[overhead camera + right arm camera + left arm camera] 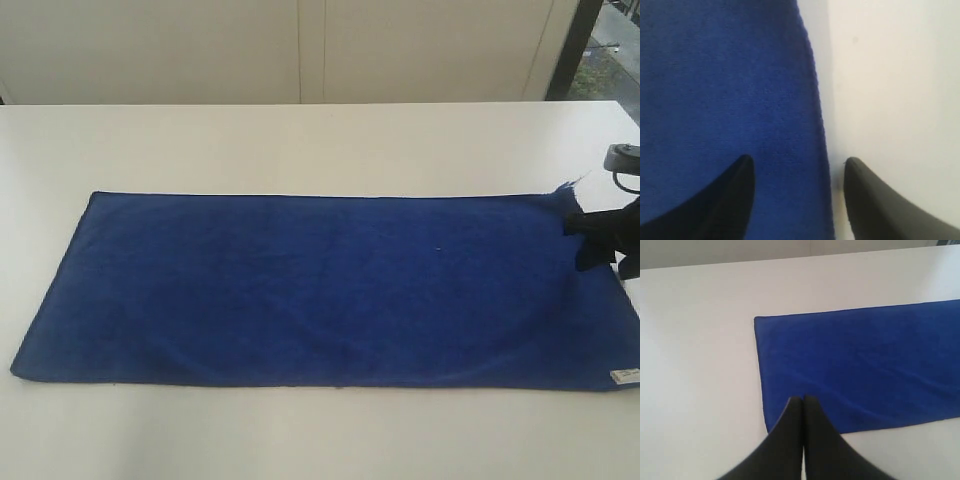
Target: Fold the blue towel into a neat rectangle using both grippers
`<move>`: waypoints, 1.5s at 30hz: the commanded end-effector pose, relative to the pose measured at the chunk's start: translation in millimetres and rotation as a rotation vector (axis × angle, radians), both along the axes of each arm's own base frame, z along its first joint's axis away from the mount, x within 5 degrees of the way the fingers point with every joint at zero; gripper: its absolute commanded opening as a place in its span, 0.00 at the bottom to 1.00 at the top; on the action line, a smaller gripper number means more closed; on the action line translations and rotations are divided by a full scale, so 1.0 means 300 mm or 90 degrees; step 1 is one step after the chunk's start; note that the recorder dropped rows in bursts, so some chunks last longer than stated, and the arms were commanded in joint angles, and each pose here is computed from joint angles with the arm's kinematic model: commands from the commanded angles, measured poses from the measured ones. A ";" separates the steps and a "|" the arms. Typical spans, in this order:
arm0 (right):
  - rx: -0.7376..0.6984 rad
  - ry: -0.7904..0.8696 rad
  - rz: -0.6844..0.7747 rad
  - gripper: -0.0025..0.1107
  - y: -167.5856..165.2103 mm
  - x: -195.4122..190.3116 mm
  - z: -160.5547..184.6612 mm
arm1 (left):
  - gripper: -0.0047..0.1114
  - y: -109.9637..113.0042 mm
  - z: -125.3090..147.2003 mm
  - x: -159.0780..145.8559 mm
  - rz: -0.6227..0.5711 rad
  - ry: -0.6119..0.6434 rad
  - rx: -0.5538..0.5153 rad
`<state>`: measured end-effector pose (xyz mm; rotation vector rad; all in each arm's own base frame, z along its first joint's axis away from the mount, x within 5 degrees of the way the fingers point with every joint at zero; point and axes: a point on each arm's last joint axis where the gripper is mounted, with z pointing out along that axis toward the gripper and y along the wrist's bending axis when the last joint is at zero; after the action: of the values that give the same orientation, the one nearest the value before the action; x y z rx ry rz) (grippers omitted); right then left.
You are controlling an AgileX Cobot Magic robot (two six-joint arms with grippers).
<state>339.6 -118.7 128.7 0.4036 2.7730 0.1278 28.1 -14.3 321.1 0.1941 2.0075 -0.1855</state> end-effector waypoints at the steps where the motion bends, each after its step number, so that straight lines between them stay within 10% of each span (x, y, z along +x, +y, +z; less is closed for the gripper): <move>1: -0.006 0.005 0.023 0.48 -0.004 0.002 -0.013 | 0.04 -0.001 -0.008 -0.002 -0.005 0.002 0.001; 13: 0.019 0.069 0.050 0.45 0.005 -0.014 -0.097 | 0.04 -0.001 -0.008 -0.002 -0.005 0.002 0.001; 25: 0.024 0.080 0.056 0.02 0.007 -0.019 -0.100 | 0.04 -0.001 -0.008 -0.002 -0.005 0.002 0.001; 45: -0.057 0.037 -0.062 0.02 -0.178 -0.033 0.030 | 0.04 -0.001 -0.008 -0.002 -0.005 0.002 0.001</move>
<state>331.5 -156.7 132.7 0.4791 2.8264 0.0081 28.1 -14.3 321.1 0.1941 2.0075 -0.1855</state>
